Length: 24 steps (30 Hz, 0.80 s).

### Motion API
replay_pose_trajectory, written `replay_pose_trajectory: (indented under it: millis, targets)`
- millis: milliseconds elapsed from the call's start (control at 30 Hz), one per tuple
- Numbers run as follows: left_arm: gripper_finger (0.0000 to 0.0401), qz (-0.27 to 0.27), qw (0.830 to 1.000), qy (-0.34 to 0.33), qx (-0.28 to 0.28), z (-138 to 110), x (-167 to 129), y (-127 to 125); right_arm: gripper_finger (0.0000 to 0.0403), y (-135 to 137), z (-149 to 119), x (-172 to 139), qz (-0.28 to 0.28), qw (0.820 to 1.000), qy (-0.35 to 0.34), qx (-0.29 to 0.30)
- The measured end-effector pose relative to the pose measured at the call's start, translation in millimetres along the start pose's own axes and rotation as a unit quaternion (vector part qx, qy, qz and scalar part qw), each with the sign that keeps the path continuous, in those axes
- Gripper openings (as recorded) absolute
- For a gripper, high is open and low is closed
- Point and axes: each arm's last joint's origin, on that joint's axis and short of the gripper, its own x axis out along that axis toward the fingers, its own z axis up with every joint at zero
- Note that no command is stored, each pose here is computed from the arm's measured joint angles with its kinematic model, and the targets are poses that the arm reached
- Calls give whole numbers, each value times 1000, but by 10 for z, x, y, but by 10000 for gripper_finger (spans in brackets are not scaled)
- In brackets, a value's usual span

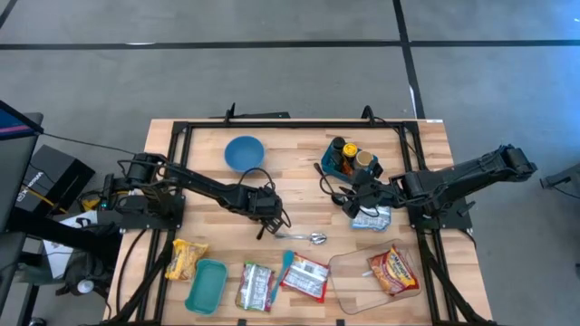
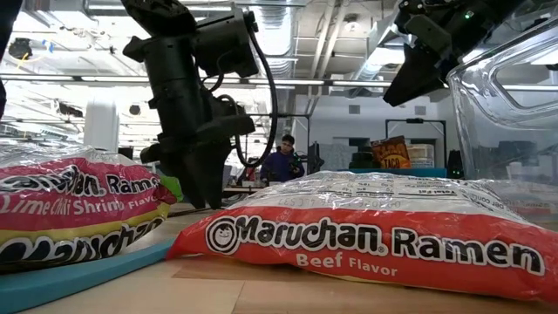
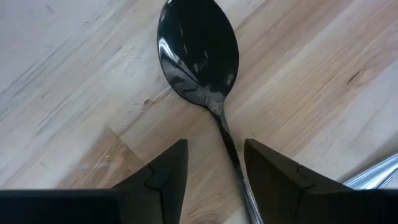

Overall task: Pick & Place Food Item
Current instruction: Put the left black spoon into the green bin

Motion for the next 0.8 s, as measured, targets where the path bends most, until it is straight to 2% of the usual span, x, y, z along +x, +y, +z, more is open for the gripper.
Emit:
replay_pose_trajectory:
  millis: [800]
  targets:
    - [95,34,999,6,29,-31,13,52,150,0,0,0,0,1000,0,0]
